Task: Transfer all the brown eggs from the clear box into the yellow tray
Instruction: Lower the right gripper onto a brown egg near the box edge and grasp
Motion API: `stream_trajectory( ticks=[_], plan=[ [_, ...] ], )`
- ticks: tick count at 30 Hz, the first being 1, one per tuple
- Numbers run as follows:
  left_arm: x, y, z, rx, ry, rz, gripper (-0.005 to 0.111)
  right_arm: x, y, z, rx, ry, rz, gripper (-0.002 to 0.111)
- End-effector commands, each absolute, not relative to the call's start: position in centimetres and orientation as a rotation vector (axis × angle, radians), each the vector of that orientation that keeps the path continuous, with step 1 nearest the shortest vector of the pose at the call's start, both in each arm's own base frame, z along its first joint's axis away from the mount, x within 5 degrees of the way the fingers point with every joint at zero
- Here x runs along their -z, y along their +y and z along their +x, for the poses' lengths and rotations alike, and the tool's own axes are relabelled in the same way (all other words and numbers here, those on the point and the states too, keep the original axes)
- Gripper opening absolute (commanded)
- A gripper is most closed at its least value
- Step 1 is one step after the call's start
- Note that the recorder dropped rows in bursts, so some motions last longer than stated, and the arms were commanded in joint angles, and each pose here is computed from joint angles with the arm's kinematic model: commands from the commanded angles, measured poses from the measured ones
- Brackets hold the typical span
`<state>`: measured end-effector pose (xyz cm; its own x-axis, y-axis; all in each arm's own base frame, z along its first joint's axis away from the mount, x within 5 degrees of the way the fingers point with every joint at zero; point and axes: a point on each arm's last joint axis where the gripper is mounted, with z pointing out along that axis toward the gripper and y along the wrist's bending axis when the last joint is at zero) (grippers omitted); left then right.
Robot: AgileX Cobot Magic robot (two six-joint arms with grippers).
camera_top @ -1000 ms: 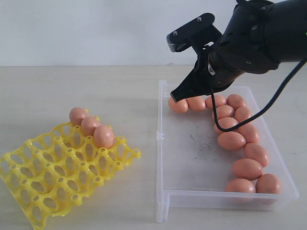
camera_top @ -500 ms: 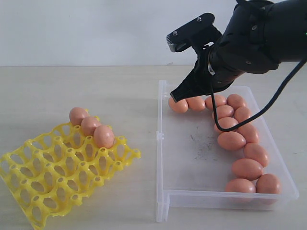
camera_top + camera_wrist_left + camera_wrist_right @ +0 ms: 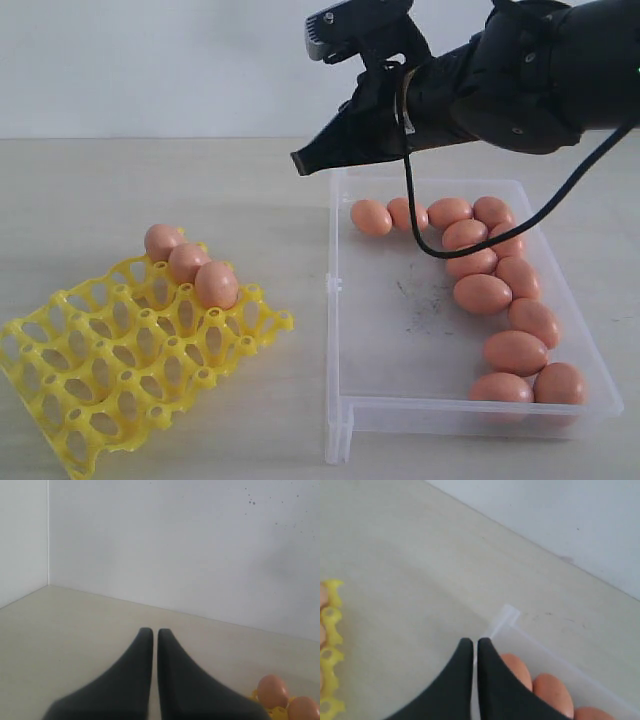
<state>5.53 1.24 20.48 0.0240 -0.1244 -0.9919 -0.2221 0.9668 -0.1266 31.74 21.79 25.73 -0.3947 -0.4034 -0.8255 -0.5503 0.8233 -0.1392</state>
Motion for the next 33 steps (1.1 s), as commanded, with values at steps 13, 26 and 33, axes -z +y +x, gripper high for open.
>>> stream_trajectory(
  ticks=[13,26,33],
  plan=[
    [-20.6,1.2,5.5,-0.065,1.534,-0.288,0.004,-22.3,15.7,32.0,0.238,2.684,-1.334,0.000],
    [-20.6,1.2,5.5,-0.065,1.534,-0.288,0.004,-20.7,18.2,36.5,0.208,2.225,-1.343,0.041],
    [-20.6,1.2,5.5,-0.065,1.534,-0.288,0.004,-19.7,20.1,39.9,0.220,1.998,-1.274,0.054]
  ],
)
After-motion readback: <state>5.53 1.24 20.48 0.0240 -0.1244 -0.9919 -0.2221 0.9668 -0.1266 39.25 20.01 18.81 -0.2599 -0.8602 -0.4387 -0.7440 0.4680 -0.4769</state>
